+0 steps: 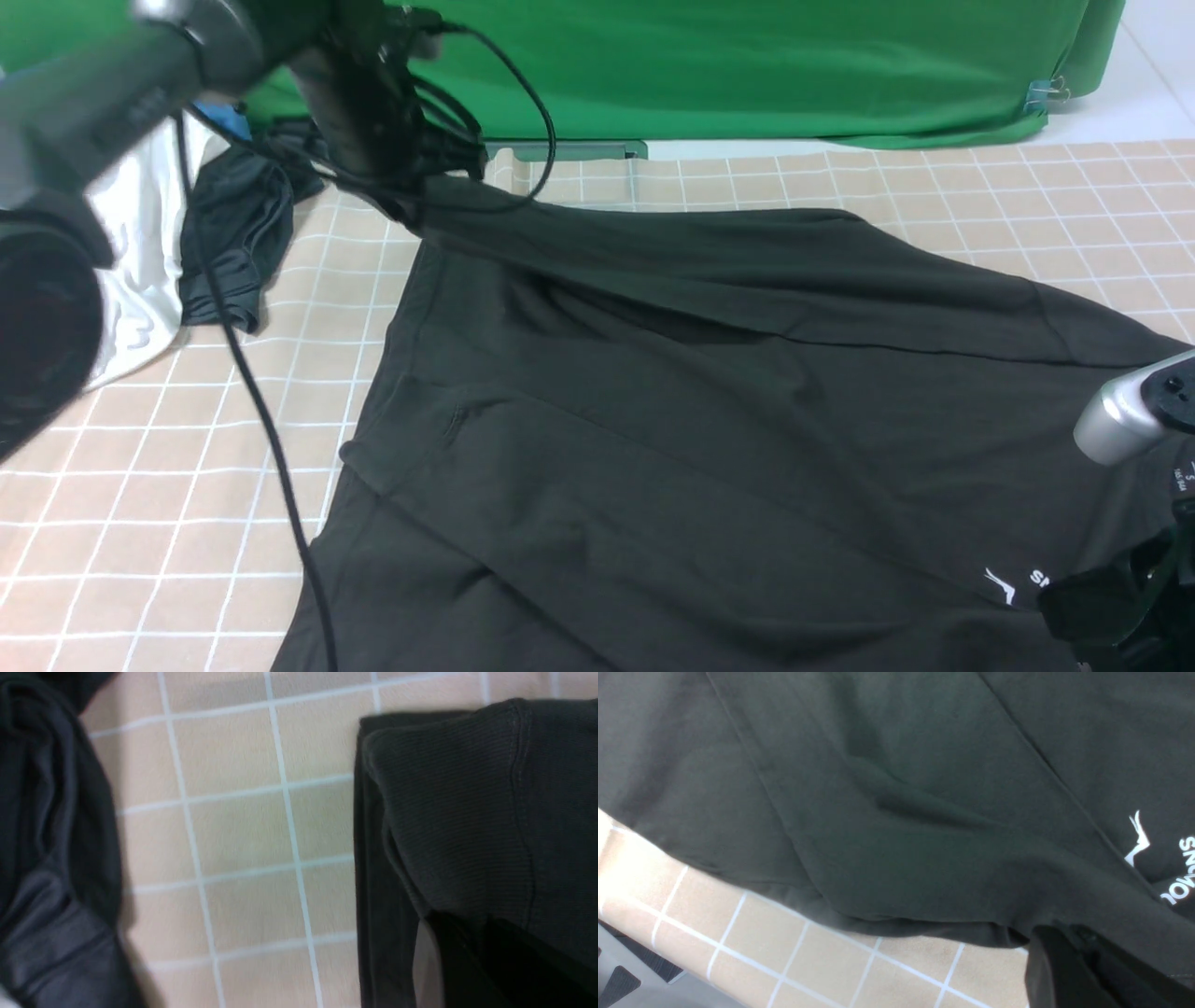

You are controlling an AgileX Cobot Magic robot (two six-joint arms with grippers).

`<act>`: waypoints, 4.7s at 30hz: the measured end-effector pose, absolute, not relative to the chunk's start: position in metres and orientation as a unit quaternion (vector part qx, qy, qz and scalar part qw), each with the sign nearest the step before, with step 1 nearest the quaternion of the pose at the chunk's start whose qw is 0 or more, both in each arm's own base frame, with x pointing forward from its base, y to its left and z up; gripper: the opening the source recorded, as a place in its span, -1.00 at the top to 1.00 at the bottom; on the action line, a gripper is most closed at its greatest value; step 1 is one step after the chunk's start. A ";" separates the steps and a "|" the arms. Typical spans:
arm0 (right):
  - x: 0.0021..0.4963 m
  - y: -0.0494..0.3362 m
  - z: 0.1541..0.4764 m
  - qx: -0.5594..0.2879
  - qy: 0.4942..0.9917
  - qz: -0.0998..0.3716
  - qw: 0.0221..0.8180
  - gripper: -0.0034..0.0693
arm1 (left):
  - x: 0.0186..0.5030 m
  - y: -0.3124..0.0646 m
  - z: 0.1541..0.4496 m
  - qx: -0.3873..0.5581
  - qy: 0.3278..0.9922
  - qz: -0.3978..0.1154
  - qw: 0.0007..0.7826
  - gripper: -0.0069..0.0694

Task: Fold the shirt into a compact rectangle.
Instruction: 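Fold the left side of the dark shirt inward over its body with the left gripper, then grasp the near edge of the shirt at its hem and shoulder corners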

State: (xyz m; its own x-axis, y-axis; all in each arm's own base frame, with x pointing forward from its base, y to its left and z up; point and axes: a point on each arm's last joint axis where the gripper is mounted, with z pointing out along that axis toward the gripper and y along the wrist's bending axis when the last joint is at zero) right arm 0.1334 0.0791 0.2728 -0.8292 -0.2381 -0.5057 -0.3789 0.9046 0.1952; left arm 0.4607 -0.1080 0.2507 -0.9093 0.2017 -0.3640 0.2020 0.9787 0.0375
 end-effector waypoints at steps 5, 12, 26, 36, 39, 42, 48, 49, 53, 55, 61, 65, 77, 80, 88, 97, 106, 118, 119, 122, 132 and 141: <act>0.134 0.079 0.273 -0.163 0.944 0.146 0.247 0.79 | 0.435 -0.102 0.296 0.095 0.977 -0.007 0.189 0.69; 0.135 0.079 0.273 -0.165 0.944 0.141 0.250 0.78 | 0.386 -0.096 0.299 0.065 0.987 -0.033 0.142 0.69; 0.138 0.078 0.275 -0.173 0.938 0.131 0.272 0.76 | 0.310 -0.092 0.230 0.024 0.998 -0.043 0.043 0.69; 0.140 0.074 0.275 -0.151 0.942 0.113 0.277 0.73 | 0.286 -0.117 0.218 0.048 0.998 -0.045 0.024 0.63; 0.142 0.069 0.274 -0.137 0.946 0.090 0.281 0.72 | 0.285 -0.115 0.219 0.058 0.997 -0.038 0.020 0.48; 0.143 0.066 0.276 -0.120 0.950 0.073 0.279 0.72 | 0.283 -0.112 0.221 0.072 0.997 -0.021 0.012 0.15; 0.148 0.066 0.295 -0.110 0.943 0.071 0.306 0.71 | 0.305 -0.110 0.252 0.090 0.992 0.014 0.082 -0.49; 0.149 0.066 0.298 -0.109 0.941 0.072 0.311 0.71 | 0.312 -0.111 0.260 0.083 0.990 0.012 0.114 -0.56; 0.153 0.067 0.307 -0.105 0.938 0.076 0.322 0.71 | 0.354 -0.114 0.297 0.041 0.972 -0.023 0.231 -0.62; 0.155 0.069 0.306 -0.103 0.940 0.074 0.317 0.71 | 0.377 -0.112 0.302 0.027 0.967 -0.046 0.250 -0.61; 0.164 0.073 0.298 -0.102 0.948 0.067 0.294 0.71 | 0.455 -0.099 0.265 -0.005 0.967 -0.071 0.246 -0.61; 0.166 0.074 0.296 -0.101 0.950 0.066 0.289 0.71 | 0.486 -0.097 0.234 -0.001 0.969 -0.066 0.239 -0.61; 0.168 0.075 0.294 -0.093 0.952 0.067 0.285 0.71 | 0.521 -0.101 0.169 0.039 0.961 -0.046 0.270 -0.61; 0.168 0.075 0.294 -0.090 0.952 0.068 0.286 0.71 | 0.522 -0.101 0.160 0.040 0.963 -0.046 0.264 -0.59; 0.168 0.075 0.294 -0.085 0.952 0.070 0.286 0.71 | 0.522 -0.106 0.151 0.049 0.963 -0.068 0.255 0.29; 0.178 0.073 0.286 -0.064 0.959 0.051 0.272 0.71 | 0.519 -0.081 0.191 0.067 0.960 -0.005 0.273 0.77; 0.201 0.049 0.277 -0.013 0.968 0.014 0.251 0.71 | 0.517 -0.010 0.212 -0.019 0.964 0.013 0.264 0.77; 0.210 0.045 0.293 -0.003 0.960 0.018 0.280 0.71 | 0.513 -0.057 0.192 0.073 0.968 -0.092 0.222 0.38; 0.211 0.045 0.293 -0.003 0.960 0.019 0.279 0.71 | 0.513 -0.060 0.188 0.078 0.969 -0.090 0.219 0.28; 0.211 0.046 0.292 -0.002 0.961 0.020 0.277 0.71 | 0.514 -0.069 0.173 0.087 0.970 -0.087 0.208 -0.17; 0.211 0.046 0.292 -0.002 0.961 0.021 0.276 0.71 | 0.513 -0.078 0.160 0.089 0.971 -0.120 0.189 -0.41; 0.213 0.047 0.293 -0.002 0.957 0.025 0.288 0.71 | 0.511 -0.081 0.160 0.105 0.968 -0.138 0.181 0.73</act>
State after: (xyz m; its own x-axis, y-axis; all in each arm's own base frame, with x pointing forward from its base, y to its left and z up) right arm 0.2130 0.0466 0.2932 -0.8344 0.0104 -0.5511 -0.0186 0.9987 0.0470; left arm 0.5111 -0.0812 0.1602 -0.9126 0.1546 -0.3786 0.2539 0.9399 -0.2284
